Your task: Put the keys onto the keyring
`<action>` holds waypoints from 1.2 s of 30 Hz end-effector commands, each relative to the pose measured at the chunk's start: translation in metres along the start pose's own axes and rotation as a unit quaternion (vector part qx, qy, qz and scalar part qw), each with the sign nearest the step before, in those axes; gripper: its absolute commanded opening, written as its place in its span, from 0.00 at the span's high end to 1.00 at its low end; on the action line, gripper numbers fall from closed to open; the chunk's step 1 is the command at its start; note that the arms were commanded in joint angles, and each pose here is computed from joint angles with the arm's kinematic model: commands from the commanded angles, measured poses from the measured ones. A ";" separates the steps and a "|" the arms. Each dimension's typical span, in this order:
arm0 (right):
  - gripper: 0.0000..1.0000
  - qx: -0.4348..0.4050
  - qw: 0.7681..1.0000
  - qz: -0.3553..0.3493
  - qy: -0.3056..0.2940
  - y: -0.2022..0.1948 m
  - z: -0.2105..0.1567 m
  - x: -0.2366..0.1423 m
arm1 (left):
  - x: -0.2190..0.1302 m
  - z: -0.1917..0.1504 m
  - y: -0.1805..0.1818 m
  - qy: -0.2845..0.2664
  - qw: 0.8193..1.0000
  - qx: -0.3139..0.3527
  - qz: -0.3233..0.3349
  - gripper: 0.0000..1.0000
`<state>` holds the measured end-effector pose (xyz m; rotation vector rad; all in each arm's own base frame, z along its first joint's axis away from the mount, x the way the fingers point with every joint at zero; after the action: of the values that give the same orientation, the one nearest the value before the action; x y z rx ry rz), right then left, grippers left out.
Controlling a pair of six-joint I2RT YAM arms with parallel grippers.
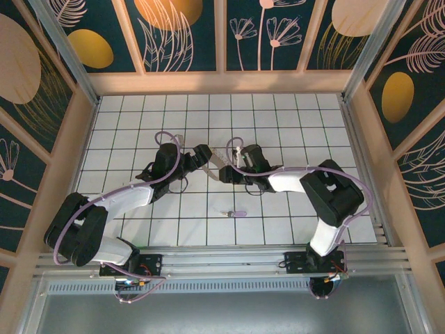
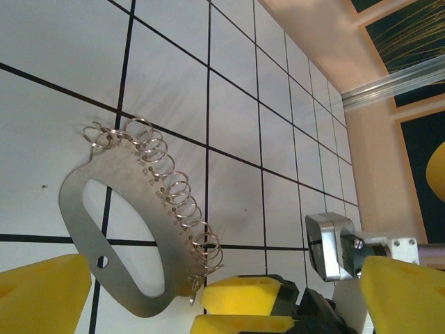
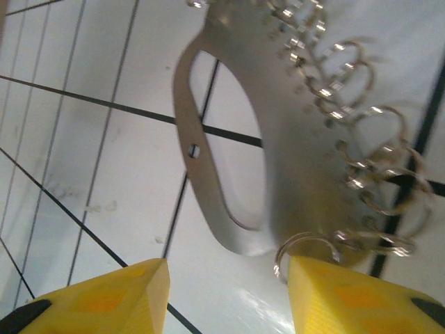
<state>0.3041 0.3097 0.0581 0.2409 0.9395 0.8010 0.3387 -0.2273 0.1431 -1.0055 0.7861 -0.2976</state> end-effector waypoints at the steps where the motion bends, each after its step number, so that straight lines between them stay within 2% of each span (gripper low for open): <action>1: 0.52 -0.007 0.999 0.029 -0.015 0.017 0.020 0.009 | 0.003 0.005 -0.014 -0.008 1.000 0.010 -0.023 0.01; 5: 0.52 -0.016 0.999 0.036 -0.016 0.024 0.034 0.017 | 0.003 0.004 -0.013 -0.006 1.000 0.010 -0.022 0.02; 11: 0.52 -0.039 0.998 0.018 -0.035 0.028 0.043 -0.005 | 0.003 0.003 -0.013 -0.006 1.000 0.011 -0.022 0.01; 18: 0.51 -0.030 0.999 -0.026 -0.016 0.000 0.009 -0.022 | 0.004 0.001 -0.013 0.000 1.000 0.014 -0.024 0.01; 25: 0.51 -0.009 0.999 -0.037 -0.002 -0.022 -0.015 -0.018 | 0.006 -0.001 -0.012 0.006 1.000 0.012 -0.025 0.01; 36: 0.51 -0.004 0.999 -0.040 -0.011 -0.040 0.013 0.005 | 0.007 0.000 -0.010 0.005 1.000 0.013 -0.021 0.01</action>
<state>0.3218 0.2824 0.0406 0.2184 0.9515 0.7146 0.3407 -0.2308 0.1405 -1.0085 0.7887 -0.3116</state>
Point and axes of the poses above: each hand's point on the last joint's axis, 136 mm out from that joint toward the fingers, its own x axis out along the fingers, its own y axis along the line the jaws close on, z = x × y, the point moved 1 cm from there along -x, back along the fingers, and after that the axes turned 11 degrees about -x, right-handed, at the moved point
